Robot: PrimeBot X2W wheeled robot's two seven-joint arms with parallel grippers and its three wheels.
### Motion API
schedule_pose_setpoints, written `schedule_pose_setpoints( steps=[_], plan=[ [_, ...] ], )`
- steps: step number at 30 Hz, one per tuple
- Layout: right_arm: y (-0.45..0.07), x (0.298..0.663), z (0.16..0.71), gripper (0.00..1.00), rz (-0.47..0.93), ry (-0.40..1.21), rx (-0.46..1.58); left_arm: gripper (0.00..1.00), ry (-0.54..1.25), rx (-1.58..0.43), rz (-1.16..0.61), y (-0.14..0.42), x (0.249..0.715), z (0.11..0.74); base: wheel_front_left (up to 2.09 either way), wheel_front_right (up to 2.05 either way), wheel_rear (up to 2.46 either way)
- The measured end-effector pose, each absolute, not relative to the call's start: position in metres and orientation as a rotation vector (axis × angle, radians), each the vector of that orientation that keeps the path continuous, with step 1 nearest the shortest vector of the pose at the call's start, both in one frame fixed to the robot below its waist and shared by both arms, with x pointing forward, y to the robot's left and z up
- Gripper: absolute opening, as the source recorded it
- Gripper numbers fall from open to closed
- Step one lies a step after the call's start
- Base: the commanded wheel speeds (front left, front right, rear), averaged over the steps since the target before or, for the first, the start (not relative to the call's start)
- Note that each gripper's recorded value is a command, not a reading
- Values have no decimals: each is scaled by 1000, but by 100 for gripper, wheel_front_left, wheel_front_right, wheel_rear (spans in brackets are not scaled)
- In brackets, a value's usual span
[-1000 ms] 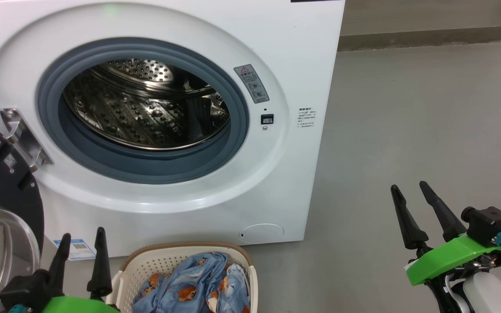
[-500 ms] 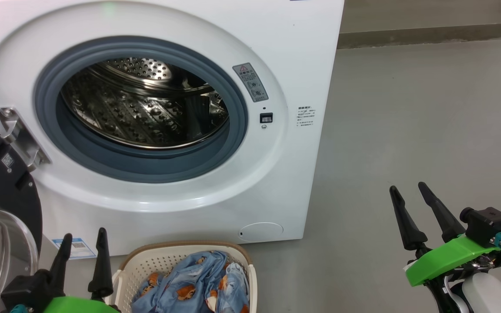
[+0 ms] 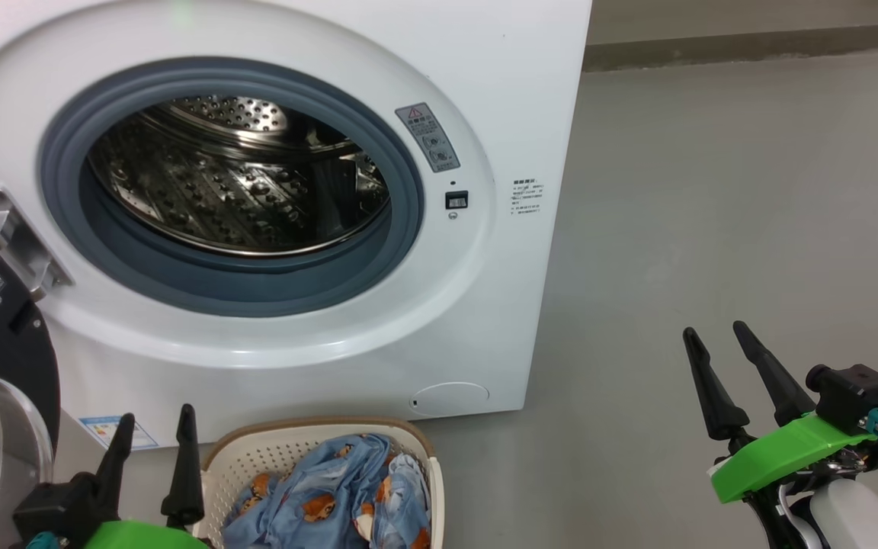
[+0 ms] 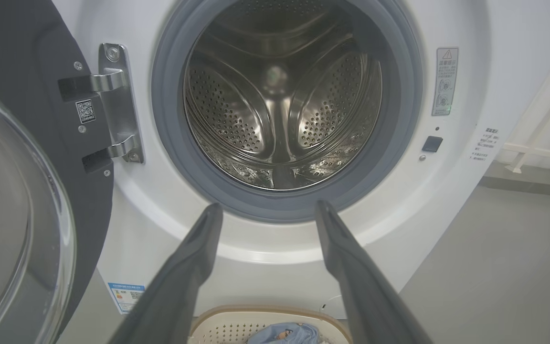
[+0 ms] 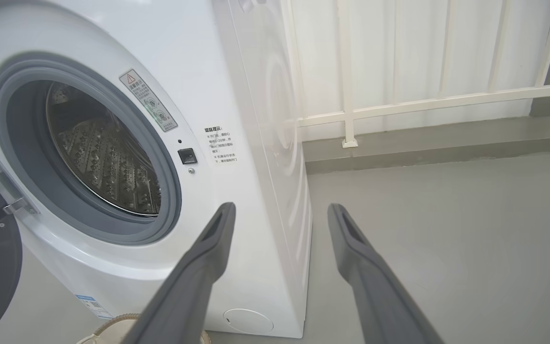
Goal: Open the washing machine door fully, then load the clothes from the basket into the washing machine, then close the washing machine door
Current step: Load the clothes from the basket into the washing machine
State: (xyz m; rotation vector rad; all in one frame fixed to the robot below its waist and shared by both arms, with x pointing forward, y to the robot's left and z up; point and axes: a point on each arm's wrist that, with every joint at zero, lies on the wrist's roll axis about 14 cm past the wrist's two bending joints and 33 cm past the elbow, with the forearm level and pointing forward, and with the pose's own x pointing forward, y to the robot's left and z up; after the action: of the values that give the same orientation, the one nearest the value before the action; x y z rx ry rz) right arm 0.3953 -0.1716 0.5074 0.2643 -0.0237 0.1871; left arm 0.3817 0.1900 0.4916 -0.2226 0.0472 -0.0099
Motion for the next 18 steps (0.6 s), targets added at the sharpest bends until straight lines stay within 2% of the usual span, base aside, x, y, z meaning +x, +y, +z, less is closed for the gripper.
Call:
schedule_pose_setpoints(
  steps=[13, 18],
  plan=[
    [-183, 406, 486, 100, 145, 33, 275, 100, 142, -218, -40, 173, 398, 465, 0, 0, 0],
    [-187, 420, 482, 100, 138, 41, 270, 100, 200, -224, -57, 164, 409, 444, 0, 0, 0]
  ],
)
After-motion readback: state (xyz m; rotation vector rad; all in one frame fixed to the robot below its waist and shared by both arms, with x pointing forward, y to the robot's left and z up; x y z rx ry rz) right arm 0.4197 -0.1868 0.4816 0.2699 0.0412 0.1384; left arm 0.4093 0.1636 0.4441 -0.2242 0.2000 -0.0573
